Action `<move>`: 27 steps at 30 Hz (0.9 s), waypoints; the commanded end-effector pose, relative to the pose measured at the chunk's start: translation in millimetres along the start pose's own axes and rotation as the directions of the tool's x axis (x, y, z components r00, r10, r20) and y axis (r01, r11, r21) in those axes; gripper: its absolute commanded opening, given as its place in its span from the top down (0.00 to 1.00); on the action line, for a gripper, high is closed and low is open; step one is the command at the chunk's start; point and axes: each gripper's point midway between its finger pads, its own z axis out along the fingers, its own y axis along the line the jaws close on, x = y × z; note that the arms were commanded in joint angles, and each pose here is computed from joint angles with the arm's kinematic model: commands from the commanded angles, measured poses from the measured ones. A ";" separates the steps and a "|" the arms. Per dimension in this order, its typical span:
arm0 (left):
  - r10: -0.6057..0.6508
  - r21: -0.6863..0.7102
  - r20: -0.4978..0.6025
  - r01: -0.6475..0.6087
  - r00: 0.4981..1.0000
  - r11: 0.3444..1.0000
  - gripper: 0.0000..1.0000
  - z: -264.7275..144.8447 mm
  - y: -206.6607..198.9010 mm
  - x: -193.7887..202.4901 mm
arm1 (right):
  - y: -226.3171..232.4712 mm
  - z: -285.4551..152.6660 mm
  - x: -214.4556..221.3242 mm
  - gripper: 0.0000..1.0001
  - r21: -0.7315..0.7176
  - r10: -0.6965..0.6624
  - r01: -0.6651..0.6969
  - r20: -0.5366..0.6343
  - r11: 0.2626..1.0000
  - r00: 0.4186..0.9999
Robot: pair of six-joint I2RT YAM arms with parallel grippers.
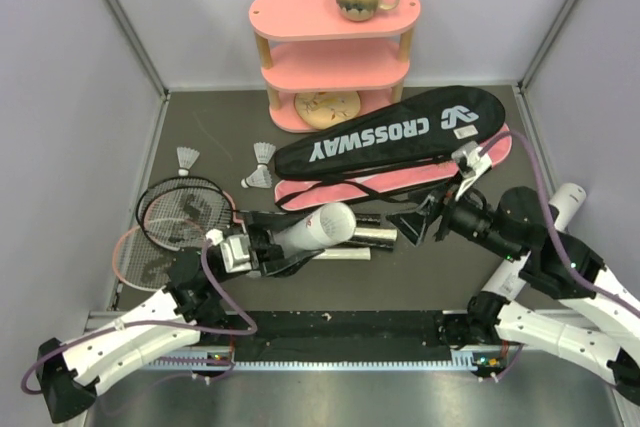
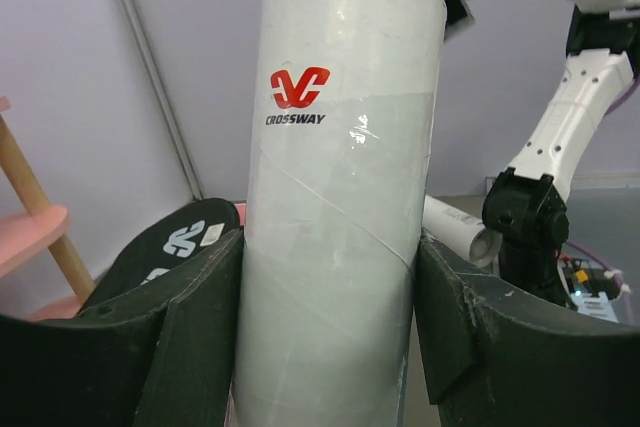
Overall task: Pack up the badminton gear
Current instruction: Place the shuttle tube at the center of the board.
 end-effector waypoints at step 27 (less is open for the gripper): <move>-0.486 -0.355 0.587 0.745 0.648 0.564 0.80 18.1 115.4 -66.0 | 89.1 106.9 36.9 0.02 -0.286 -0.030 0.024 -0.016 0.958 0.999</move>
